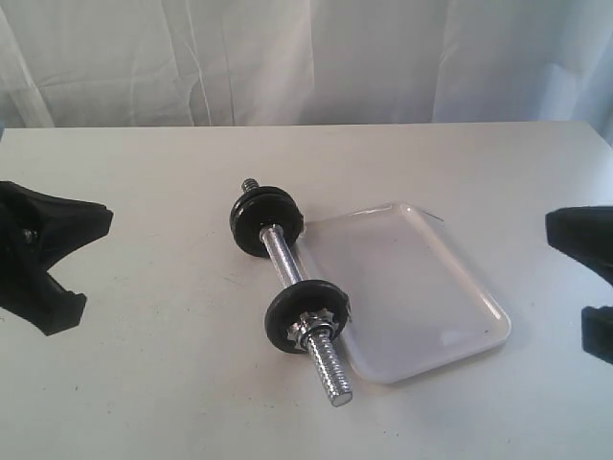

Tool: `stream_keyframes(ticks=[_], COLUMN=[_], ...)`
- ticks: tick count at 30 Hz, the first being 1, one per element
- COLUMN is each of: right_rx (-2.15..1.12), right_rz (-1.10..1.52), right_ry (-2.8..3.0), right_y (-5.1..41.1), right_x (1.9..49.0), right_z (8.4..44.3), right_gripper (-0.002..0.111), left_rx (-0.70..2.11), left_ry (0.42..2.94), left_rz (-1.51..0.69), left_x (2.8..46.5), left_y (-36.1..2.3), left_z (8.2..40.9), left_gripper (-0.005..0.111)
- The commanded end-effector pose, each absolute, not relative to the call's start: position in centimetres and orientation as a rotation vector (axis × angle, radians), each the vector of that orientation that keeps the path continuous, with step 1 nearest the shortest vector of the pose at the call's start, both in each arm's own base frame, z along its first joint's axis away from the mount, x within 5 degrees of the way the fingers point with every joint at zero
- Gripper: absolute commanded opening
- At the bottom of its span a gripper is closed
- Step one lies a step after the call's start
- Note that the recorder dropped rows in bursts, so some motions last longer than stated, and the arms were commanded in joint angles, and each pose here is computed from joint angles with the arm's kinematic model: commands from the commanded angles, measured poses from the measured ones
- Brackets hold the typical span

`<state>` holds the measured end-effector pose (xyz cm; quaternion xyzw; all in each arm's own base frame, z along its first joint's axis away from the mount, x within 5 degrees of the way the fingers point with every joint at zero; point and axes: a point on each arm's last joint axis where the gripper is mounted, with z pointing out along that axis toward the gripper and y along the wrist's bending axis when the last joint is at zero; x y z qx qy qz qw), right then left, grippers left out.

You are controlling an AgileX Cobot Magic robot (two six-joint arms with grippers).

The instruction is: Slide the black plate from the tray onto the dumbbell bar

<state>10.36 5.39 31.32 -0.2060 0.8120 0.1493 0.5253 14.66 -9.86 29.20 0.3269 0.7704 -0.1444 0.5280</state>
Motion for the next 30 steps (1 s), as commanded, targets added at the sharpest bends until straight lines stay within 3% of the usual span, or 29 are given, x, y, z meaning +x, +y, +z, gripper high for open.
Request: stream_keyframes(ticks=[1, 8, 30], right_rx=[-0.333, -0.087, 0.09], right_rz=[0.229, 0.125, 0.042], right_ry=[1.865, 1.83, 1.838], right_y=[3.2, 1.0, -0.1], right_x=[9.3, 5.6, 5.3], right_z=[26.1, 20.8, 18.1], right_gripper=[0.0, 0.0, 0.0], left_rx=[0.771, 0.77, 0.77], left_ry=[1.843, 1.842, 1.842], left_rz=[-0.351, -0.35, -0.35], left_x=[14.5, 14.5, 14.5], left_y=[-9.7, -9.7, -9.7], left_z=[29.1, 29.2, 29.2], left_gripper=[0.0, 0.0, 0.0])
